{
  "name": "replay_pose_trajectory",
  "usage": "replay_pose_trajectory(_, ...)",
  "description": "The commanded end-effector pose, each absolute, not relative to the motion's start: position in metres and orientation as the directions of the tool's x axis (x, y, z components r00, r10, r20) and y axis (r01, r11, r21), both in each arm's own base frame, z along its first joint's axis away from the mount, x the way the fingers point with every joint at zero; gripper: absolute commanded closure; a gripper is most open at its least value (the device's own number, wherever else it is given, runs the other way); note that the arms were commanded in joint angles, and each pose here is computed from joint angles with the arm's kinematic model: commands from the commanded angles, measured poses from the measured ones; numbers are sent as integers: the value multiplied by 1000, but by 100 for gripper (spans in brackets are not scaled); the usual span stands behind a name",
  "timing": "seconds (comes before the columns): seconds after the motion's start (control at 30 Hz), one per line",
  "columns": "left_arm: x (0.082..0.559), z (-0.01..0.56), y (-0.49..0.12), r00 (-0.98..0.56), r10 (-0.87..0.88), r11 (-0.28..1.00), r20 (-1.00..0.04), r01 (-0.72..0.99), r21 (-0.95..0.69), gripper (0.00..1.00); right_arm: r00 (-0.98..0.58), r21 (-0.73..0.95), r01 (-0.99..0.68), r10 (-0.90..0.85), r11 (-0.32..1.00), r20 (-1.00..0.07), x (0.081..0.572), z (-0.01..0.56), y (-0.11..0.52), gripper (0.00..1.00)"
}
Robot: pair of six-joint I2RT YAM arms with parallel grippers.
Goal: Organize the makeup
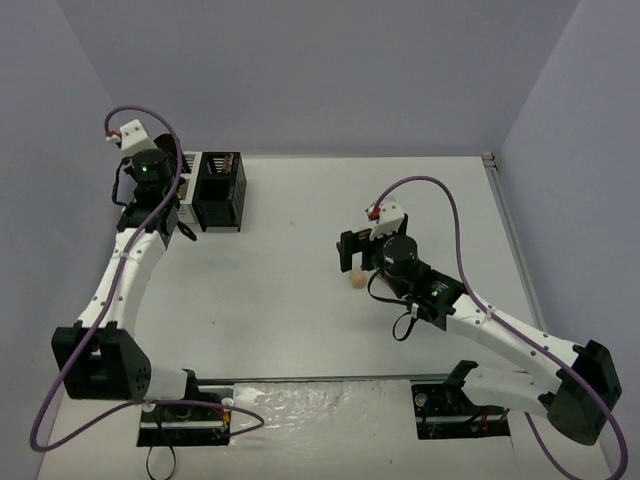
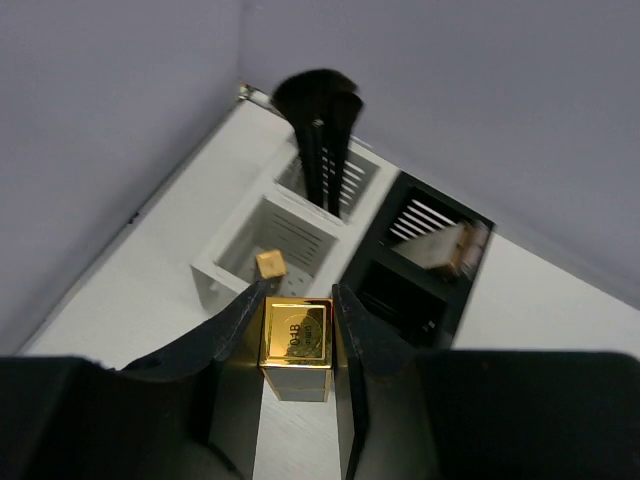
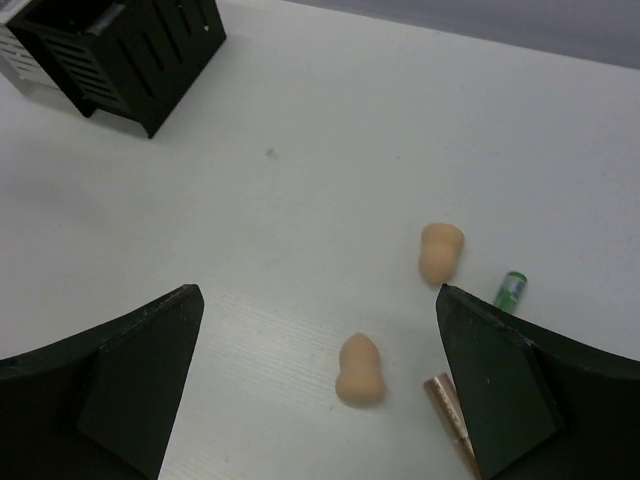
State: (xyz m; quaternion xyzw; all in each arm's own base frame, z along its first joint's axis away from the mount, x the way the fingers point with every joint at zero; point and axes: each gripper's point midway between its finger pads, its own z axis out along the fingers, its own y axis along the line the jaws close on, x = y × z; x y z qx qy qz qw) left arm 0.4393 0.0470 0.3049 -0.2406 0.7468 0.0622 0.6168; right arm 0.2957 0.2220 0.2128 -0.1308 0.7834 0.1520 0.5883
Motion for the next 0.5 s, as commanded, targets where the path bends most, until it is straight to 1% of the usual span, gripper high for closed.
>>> replay_pose_trajectory(0.0,481,352,82,48,-224,861,-974,-458,-220,100,-299,82,-260,1,962,-954,291,205,189,0)
replay_pose_trajectory(0.2,532,322,104,29,-190,858,-981,-480,-181,100,-320,92,-235,12,967,-947,278,199,173,0)
replay_pose_trajectory(0.3,553,301,110,22,-188,864,-982,-473,-175,96,-328,81,-213,7,974,-945,276,197,166,0)
replay_pose_trajectory(0.47,571,280,116,12,-171,868,-985,-472,-156,96,-354,74,-199,-1,977,-935,275,192,165,0)
